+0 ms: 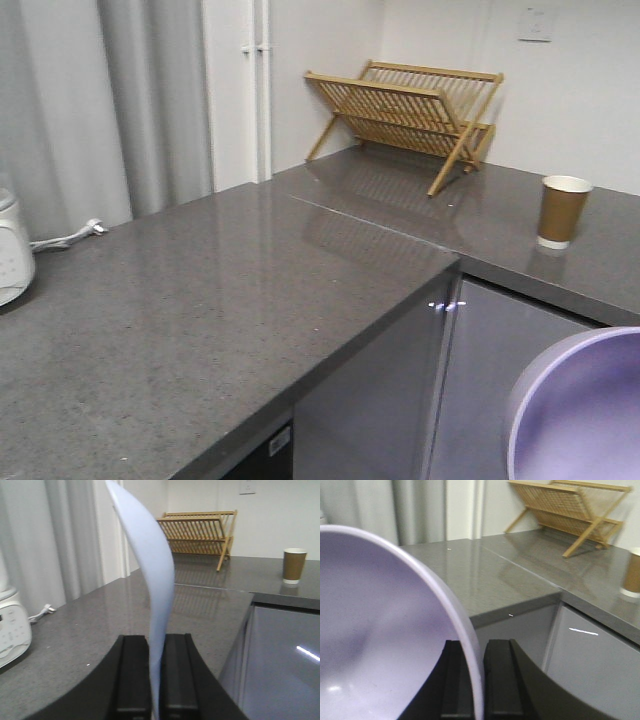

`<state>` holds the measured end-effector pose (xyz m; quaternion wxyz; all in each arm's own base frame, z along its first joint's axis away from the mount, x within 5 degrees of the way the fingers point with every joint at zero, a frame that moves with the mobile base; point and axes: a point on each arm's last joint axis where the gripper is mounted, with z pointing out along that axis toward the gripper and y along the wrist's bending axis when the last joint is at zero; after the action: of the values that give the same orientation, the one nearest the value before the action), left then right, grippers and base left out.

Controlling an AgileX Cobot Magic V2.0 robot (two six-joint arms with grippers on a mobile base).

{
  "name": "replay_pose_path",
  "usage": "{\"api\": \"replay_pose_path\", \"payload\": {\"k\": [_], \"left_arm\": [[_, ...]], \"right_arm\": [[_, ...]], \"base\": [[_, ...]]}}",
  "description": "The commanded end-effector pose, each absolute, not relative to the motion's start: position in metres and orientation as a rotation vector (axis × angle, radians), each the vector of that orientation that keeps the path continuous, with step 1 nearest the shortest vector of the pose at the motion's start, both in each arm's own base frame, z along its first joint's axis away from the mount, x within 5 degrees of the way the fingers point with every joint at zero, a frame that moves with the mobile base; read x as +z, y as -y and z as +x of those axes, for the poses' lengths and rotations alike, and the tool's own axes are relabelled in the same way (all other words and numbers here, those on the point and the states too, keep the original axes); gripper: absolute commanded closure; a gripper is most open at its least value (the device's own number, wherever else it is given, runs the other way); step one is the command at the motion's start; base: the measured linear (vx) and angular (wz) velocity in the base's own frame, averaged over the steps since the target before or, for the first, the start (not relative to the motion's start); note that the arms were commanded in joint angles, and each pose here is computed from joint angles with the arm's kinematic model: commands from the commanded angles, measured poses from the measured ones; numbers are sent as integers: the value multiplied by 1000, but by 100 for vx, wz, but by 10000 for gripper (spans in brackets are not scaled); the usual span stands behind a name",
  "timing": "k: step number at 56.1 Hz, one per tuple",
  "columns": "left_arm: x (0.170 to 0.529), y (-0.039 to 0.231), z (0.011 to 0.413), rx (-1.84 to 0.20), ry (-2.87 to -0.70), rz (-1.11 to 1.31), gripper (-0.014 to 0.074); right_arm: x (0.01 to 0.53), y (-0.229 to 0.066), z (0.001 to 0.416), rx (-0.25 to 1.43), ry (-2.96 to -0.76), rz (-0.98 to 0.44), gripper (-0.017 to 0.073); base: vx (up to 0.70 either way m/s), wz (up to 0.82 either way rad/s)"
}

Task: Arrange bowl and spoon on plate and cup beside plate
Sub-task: 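Drive the base to the counter with the pale blue plate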

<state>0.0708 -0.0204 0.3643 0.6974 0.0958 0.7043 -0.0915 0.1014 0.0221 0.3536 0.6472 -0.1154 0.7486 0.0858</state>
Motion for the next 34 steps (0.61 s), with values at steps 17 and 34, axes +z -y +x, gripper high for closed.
{"api": "replay_pose_path", "payload": {"k": [17,34], "left_arm": [[379,19,71,-215,-1473,182,599],[379,19,71,-215,-1473,182,599]], "right_arm": [[367,-19,102,186,-1637,-206,568],[367,-19,102,186,-1637,-206,568]], "base": [[-2,-60],[14,-71]]}}
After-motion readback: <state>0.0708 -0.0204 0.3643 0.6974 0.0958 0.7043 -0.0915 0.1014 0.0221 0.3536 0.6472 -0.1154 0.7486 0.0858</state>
